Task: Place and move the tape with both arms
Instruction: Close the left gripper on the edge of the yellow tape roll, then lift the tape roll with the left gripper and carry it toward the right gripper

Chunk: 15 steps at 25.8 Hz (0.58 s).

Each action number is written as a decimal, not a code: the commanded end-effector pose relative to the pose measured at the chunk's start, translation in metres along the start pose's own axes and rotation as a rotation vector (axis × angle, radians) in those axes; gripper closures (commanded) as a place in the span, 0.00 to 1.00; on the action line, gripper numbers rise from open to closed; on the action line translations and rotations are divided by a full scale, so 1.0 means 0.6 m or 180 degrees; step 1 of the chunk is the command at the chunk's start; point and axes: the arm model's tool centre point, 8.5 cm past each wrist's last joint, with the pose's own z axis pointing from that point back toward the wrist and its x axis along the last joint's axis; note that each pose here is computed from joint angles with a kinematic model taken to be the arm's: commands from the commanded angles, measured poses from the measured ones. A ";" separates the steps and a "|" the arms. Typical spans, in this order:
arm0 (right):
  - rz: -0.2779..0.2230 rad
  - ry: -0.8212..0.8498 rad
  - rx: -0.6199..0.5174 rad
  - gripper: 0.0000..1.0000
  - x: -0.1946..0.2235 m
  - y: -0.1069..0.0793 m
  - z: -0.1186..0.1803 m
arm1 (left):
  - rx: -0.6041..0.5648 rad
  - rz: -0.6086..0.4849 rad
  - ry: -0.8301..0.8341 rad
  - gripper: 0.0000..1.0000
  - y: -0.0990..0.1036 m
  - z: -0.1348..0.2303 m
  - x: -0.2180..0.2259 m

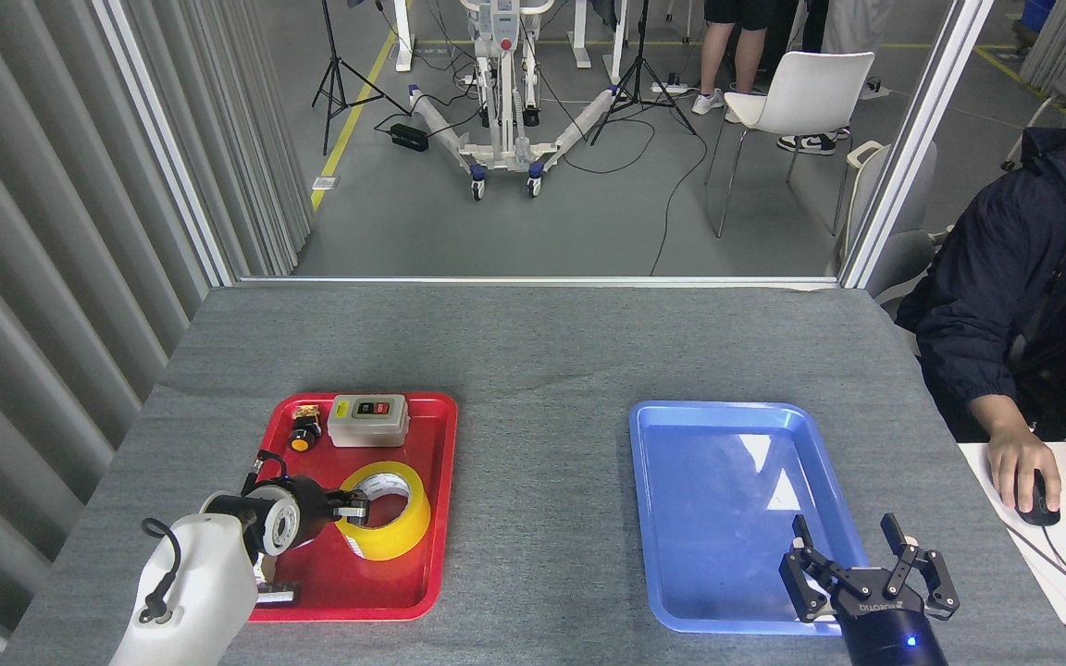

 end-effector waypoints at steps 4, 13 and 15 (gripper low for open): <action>0.0004 0.0000 -0.0004 0.00 0.001 -0.001 -0.001 | 0.0348 0.0111 -0.0016 0.94 0.024 0.021 -0.010; 0.0008 -0.0007 -0.0014 0.00 0.003 -0.003 -0.003 | 0.1612 0.1145 -0.0369 0.95 0.040 0.054 -0.023; 0.0003 -0.0004 -0.0016 0.00 0.005 -0.002 -0.003 | 0.1688 0.1477 -0.0635 0.95 0.037 0.064 -0.019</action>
